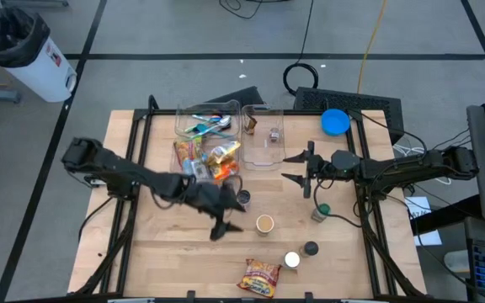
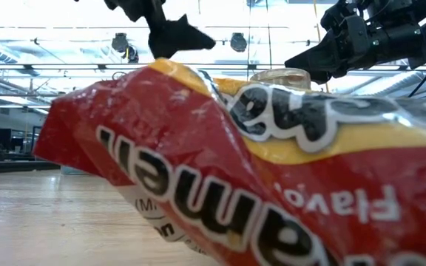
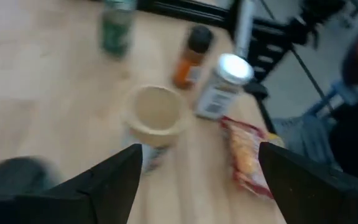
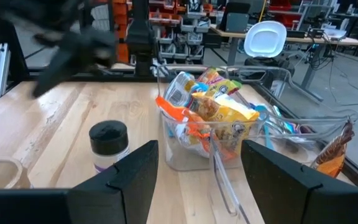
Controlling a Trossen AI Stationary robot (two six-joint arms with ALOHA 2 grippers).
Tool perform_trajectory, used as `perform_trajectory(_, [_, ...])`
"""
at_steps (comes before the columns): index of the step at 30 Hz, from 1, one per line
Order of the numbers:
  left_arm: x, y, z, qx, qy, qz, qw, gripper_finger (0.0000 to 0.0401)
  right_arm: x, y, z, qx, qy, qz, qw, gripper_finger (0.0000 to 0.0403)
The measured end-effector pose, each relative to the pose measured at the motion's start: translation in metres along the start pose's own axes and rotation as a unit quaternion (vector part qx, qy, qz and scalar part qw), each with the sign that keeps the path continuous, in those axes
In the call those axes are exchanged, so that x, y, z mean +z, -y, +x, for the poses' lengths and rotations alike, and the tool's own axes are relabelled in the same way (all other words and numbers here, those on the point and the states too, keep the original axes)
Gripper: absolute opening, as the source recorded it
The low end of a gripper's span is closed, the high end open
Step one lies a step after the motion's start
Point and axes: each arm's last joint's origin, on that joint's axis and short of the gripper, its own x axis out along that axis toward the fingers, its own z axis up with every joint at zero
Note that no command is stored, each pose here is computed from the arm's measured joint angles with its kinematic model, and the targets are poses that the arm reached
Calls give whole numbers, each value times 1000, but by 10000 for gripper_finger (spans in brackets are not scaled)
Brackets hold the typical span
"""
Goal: Pick & Place Food Item
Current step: Put the red noodle pack into the bottom left transparent bin
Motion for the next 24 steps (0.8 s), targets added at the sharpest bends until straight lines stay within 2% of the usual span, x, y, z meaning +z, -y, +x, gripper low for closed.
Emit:
perform_trajectory(5, [-17, 23, 30, -24, 21, 42, 999, 311, 1, 0, 0, 1, 7, 6, 1000, 224])
perform_trajectory(11, [-48, 42, 65, -47, 5, 48, 998, 300, 0, 0, 0, 1, 0, 22, 1000, 224])
perform_trajectory(16, [-72, 43, 88, -37, -36, 18, 998, 297, -1, 0, 0, 2, -4, 32, 999, 224])
perform_trajectory(21, [-82, 43, 106, -65, -29, 3, 997, 296, -2, 0, 0, 2, -7, 33, 999, 224])
perform_trajectory(24, [-87, 42, 110, -64, -36, 1, 997, 294, -2, 0, 0, 2, -10, 43, 999, 224])
